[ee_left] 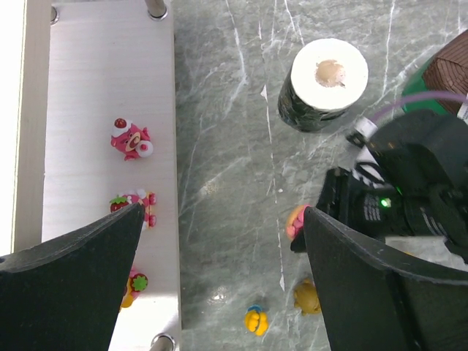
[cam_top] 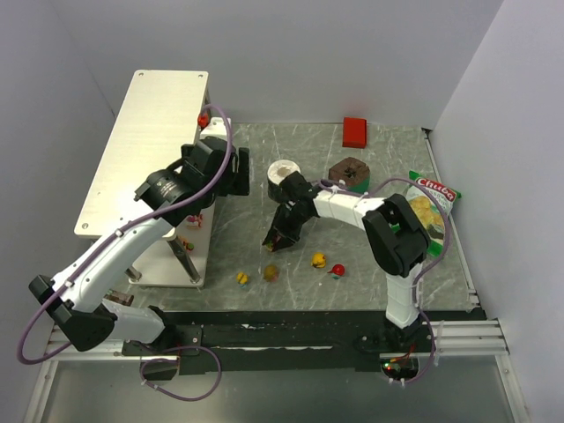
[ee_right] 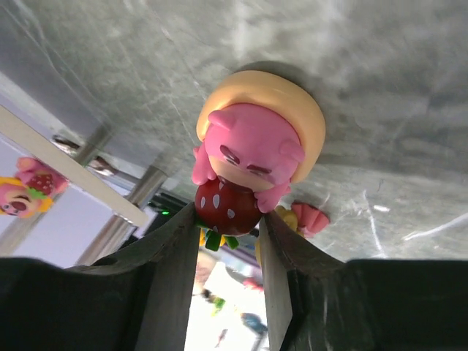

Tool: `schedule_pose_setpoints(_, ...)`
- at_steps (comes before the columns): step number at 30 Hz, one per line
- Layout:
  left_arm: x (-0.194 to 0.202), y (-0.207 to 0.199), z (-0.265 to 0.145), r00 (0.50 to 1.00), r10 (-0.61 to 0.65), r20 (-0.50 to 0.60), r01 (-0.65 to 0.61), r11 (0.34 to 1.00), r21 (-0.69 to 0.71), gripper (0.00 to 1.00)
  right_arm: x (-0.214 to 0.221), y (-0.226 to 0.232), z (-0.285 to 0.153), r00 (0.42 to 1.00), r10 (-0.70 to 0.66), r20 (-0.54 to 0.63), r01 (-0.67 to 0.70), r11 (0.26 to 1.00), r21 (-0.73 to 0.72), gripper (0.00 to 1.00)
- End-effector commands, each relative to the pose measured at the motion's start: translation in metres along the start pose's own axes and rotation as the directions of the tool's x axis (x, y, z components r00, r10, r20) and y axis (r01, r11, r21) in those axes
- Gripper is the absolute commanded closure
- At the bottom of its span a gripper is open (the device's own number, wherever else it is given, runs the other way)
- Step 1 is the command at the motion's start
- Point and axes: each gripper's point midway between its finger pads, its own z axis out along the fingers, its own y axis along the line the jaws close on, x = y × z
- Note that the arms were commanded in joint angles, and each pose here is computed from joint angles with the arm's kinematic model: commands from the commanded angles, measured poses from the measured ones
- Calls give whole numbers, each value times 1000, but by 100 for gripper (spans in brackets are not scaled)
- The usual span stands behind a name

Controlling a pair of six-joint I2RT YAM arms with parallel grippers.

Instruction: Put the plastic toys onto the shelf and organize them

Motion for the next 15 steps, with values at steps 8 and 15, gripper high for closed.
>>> schedule_pose_setpoints(8,-14,13,-11,999,-10,52,10,1000,4,3,-30,7,-25,786,-618,-9,596,754,276,95)
schedule_pose_setpoints(15,-14,15,-13,998,-13,55,13,1000,9,4,-34,-14,-29,640,-755,-145,746,564,354,94)
